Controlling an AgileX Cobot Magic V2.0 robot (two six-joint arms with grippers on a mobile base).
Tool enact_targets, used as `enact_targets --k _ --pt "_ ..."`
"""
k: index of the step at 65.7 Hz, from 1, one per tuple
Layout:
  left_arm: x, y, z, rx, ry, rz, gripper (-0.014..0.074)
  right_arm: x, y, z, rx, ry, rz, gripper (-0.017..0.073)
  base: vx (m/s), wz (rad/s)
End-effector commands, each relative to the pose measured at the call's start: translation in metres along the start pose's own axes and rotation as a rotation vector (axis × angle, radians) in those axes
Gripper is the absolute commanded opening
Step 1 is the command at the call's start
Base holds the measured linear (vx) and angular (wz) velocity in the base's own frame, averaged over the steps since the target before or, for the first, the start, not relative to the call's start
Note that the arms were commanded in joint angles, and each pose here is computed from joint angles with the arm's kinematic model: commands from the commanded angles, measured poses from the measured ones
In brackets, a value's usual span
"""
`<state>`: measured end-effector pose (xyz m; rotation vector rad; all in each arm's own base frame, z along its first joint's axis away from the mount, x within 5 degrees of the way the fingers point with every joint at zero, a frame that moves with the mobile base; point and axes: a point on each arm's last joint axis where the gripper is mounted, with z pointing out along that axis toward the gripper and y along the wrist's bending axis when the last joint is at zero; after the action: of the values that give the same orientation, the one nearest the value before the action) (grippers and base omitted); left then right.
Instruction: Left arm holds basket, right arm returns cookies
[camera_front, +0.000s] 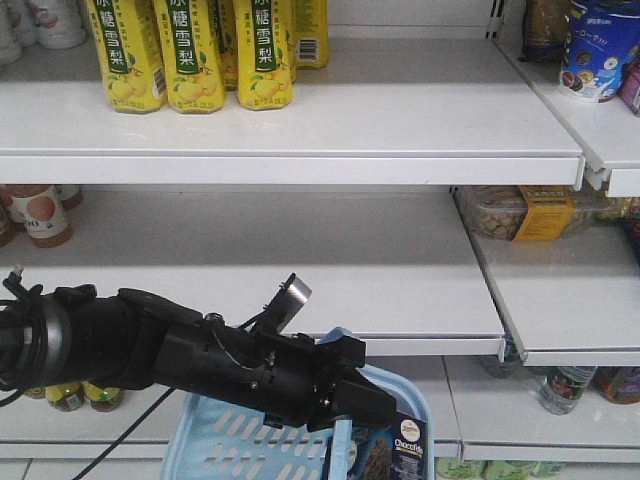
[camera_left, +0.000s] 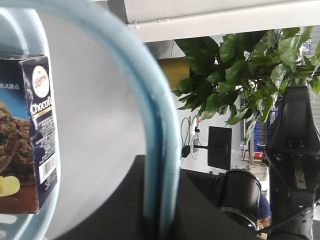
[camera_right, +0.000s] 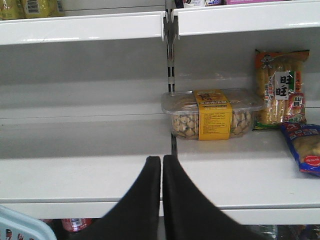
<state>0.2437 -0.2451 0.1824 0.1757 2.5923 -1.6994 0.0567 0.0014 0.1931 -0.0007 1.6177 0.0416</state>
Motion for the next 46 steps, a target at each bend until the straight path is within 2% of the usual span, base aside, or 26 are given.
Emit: enact_targets --k 1,46 --pt "-0.0014 -0.031 -0.0103 0.127 -0.018 0.036 -0.0006 -0.0081 0.0005 -0.0012 -0.006 -0.089 -0.006 -0.0008 0.09 0.05" --pt "-0.0014 -0.031 -0.0103 0.127 -0.018 0.036 -0.0006 -0.0081 0.0005 -0.0012 -0.006 -0.089 -0.006 -0.0008 0.07 0.01"
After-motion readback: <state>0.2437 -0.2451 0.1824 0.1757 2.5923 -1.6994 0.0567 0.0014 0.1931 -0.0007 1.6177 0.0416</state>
